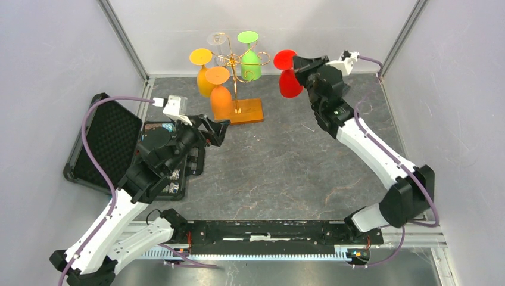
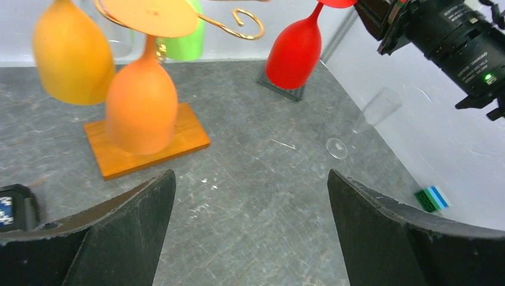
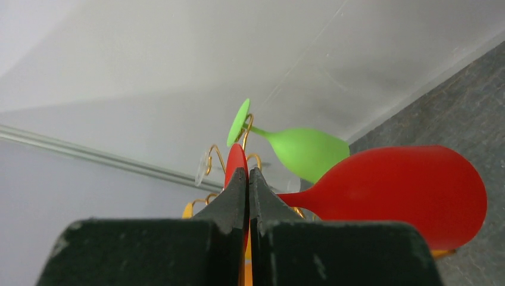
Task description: Take the wine glass off the wine glass rack
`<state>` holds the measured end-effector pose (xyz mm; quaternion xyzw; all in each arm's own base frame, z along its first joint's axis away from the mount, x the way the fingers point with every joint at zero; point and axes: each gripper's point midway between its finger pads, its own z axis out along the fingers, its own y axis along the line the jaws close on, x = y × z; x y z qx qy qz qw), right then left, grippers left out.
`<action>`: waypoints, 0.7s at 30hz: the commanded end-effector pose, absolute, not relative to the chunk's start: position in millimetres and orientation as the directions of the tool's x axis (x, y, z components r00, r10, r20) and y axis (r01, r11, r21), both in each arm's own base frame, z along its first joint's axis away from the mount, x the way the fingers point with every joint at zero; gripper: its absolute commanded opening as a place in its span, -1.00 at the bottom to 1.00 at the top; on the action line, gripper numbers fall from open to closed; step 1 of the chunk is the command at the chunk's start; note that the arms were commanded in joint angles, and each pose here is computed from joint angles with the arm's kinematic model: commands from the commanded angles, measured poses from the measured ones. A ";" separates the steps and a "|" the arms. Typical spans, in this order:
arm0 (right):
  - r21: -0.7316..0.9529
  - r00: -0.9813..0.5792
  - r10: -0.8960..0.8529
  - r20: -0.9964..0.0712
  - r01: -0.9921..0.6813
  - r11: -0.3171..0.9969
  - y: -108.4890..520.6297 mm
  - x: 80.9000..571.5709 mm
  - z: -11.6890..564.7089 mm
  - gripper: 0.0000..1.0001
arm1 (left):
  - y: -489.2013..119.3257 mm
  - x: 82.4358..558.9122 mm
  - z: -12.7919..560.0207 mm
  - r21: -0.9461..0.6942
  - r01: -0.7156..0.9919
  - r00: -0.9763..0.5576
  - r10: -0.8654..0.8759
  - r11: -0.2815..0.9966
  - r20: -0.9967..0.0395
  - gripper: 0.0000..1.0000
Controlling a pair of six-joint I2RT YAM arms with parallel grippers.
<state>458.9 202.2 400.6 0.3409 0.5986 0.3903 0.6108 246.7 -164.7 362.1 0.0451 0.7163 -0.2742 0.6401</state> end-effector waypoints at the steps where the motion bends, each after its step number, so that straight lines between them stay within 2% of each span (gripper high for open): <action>1: 0.908 -0.036 0.929 -0.368 -0.228 0.351 191.7 408.2 443.8 -1.00 | -192.1 236.9 378.2 -0.418 0.524 -0.233 -0.347 0.742 -0.909 1.00; 6: 0.903 -0.080 0.939 -0.333 -0.313 0.294 174.9 351.5 452.7 -1.00 | -229.6 230.1 365.8 -0.611 0.531 -0.441 -0.424 0.587 -0.791 1.00; 11: 0.898 -0.186 0.942 -0.278 -0.399 0.186 170.0 297.5 463.4 -1.00 | -271.4 224.8 373.6 -0.791 0.518 -0.617 -0.498 0.327 -0.610 1.00; 15: 0.891 -0.309 0.921 -0.235 -0.448 0.077 177.7 265.0 470.1 -1.00 | -291.3 226.7 390.7 -0.854 0.499 -0.689 -0.529 0.148 -0.495 1.00; 21: 0.869 -0.372 0.901 -0.223 -0.495 0.011 173.7 230.5 481.5 -1.00 | -306.7 233.8 406.4 -0.890 0.456 -0.750 -0.536 0.006 -0.387 1.00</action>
